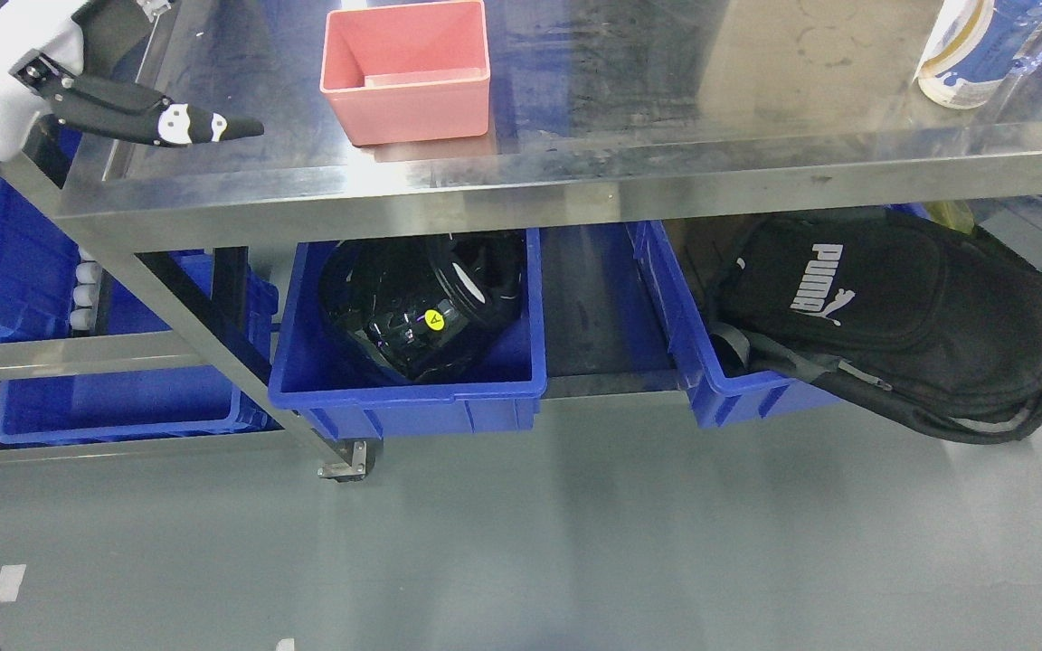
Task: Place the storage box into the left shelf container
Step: 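Raise the left hand and reach toward the pink box on the table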
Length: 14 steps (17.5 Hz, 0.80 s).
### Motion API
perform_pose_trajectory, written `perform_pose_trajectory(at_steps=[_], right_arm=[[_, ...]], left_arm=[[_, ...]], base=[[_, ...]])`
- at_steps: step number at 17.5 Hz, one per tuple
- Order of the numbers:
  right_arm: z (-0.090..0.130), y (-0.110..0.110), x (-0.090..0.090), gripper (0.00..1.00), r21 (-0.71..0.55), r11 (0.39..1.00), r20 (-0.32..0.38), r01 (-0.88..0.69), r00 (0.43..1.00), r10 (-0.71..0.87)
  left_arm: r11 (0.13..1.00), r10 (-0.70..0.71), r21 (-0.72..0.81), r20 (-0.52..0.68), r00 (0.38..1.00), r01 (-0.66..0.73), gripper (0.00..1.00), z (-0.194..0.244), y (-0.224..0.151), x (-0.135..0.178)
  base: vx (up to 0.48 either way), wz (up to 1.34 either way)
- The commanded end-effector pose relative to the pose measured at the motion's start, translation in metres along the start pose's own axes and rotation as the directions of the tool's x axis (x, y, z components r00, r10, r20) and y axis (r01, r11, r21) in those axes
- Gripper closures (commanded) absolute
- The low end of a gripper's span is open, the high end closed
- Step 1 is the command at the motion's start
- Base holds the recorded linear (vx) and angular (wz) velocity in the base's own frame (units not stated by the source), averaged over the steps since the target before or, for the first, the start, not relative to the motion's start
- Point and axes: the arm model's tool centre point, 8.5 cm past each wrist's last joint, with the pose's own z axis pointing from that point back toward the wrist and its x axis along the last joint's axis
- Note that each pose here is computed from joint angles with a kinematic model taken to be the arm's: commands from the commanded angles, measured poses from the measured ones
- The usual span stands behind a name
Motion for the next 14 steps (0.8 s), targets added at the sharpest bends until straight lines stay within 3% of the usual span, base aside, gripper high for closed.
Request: perform_pose_trajectory(at_steps=[1,5,10,14], right_arm=[[-0.001,-0.012,0.010,0.00,-0.020,1.000,0.024,0.004,1.000,-0.003],[-0.001,-0.012,0.010,0.00,-0.022,1.000,0.024,0.004,1.000,-0.003],[-0.001,-0.012,0.010,0.00,-0.022,1.000,0.024,0.004,1.000,-0.003],[-0.001,-0.012,0.010,0.00,-0.020,1.000,0.024,0.004,1.000,-0.003]], left_arm=[[0.943,-0.173,-0.328,-0.339,0.925,0.056,0.00,0.007,-0.002,-0.046],[0.913,-0.162,-0.409,-0.348,0.924,0.006,0.02,-0.030,-0.033,-0.066],[0.911,-0.190,-0.409,-0.321,0.928,0.045,0.02,-0.097,-0.033,-0.061],[0.891,-0.166,-0.454,-0.305,0.938,0.010,0.03,-0.146,-0.067,-0.066]], base=[[0.000,0.00],[0.000,0.00],[0.000,0.00],[0.000,0.00]])
